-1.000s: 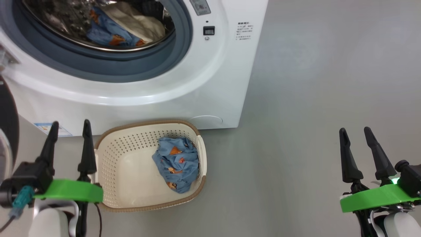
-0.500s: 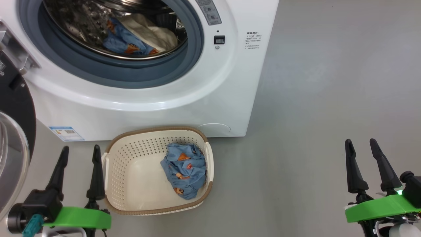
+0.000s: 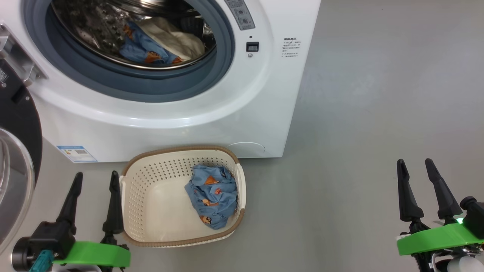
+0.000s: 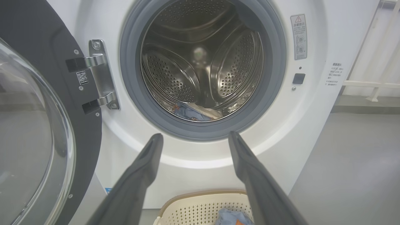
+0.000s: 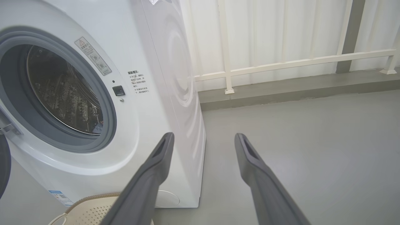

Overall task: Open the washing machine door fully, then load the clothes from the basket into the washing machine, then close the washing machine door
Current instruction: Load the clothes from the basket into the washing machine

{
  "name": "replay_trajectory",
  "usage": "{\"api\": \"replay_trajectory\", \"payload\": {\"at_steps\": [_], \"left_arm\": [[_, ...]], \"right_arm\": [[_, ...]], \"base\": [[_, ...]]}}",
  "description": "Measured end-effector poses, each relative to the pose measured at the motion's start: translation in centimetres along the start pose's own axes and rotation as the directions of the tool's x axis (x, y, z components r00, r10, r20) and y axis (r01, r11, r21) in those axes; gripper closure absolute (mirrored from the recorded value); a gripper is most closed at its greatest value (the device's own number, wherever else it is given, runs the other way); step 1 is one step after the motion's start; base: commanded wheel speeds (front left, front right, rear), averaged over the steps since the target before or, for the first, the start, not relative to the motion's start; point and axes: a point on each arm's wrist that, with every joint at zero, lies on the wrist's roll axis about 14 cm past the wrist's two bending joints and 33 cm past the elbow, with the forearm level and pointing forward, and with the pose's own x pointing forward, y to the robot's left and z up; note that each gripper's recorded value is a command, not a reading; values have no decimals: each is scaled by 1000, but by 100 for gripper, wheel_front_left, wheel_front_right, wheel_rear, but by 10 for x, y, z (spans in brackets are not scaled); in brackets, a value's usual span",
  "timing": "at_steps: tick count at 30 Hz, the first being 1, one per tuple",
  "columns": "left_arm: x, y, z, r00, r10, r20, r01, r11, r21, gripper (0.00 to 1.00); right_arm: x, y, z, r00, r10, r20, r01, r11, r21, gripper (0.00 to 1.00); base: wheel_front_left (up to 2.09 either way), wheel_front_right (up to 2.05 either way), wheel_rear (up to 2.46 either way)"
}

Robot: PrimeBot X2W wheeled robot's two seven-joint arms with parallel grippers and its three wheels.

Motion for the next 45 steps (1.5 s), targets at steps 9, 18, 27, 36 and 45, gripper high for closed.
{"api": "replay_trajectory", "payload": {"at_steps": [9, 18, 27, 36, 45], "left_arm": [[1, -2, -23, 998, 1, -62, -3, 999, -38, 0], [17, -12, -64, 985, -25, -168, 12, 997, -78, 0], [38, -19, -116, 953, -61, -296, 36, 995, -90, 0], [53, -30, -172, 894, -111, -435, 78, 993, -93, 0], [63, -40, -235, 804, -164, -571, 137, 986, -90, 0]], "right_arm": [[2, -2, -8, 1000, -7, -20, 7, 1000, 2, 0], [19, -3, -20, 999, -23, -40, 23, 1000, 17, 0], [40, -4, -35, 998, -32, -61, 33, 999, 21, 0], [54, -11, -50, 995, -57, -84, 60, 998, 24, 0], [68, -20, -73, 989, -76, -127, 78, 997, 8, 0]], "base": [[0, 0, 0], [0, 0, 0], [0, 0, 0], [0, 0, 0], [0, 0, 0]]}}
